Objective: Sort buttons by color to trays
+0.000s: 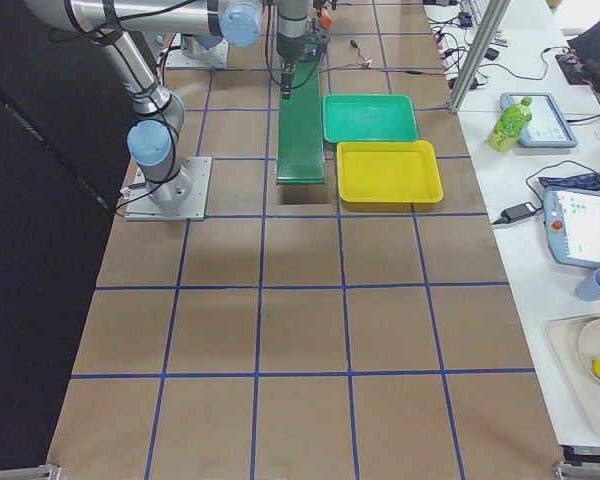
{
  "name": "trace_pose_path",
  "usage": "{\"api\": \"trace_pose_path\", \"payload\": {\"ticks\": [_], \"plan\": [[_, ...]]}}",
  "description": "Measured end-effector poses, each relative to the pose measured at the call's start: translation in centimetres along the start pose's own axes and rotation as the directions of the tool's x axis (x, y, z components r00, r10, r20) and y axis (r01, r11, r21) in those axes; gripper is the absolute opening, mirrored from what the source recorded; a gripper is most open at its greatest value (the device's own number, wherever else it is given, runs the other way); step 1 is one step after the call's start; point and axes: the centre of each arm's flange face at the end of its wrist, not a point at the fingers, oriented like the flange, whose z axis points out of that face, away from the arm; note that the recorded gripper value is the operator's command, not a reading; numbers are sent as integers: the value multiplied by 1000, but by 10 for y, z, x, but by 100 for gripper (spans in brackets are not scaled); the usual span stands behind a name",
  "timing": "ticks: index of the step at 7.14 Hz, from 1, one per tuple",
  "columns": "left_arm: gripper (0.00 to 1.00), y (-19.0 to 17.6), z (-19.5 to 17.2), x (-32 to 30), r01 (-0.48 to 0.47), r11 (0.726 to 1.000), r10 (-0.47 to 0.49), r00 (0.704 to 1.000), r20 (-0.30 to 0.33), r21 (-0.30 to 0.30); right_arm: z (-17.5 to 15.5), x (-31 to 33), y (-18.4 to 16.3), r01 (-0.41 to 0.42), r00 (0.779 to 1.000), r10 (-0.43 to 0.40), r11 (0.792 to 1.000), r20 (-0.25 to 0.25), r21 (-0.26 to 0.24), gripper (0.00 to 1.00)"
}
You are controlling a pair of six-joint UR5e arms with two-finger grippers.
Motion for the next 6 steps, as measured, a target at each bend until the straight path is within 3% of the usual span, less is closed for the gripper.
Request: {"api": "trace_pose_path", "payload": {"ticks": [1, 2, 3, 4, 6], "plan": [[89, 3, 9, 0, -33, 999, 33, 999, -2, -1, 1, 0, 1, -3, 1000, 3, 1000, -1, -2, 100], [24, 6, 14, 0, -36, 999, 36, 999, -6, -1, 3, 0, 1, -3, 1000, 3, 1000, 0, -5, 100], [0, 9, 16, 0, -25, 1000, 25, 1000, -9, 0, 6, -1, 1, -2, 1000, 2, 1000, 3, -13, 100], [0, 11, 14, 0, 0, 1000, 0, 1000, -6, -2, 11, -1, 3, -2, 1000, 2, 1000, 3, -25, 100], [0, 9, -1, 12, 195, 980, -195, 981, -4, -33, 21, 0, 10, -5, 1000, 5, 999, -1, -41, 100]]}}
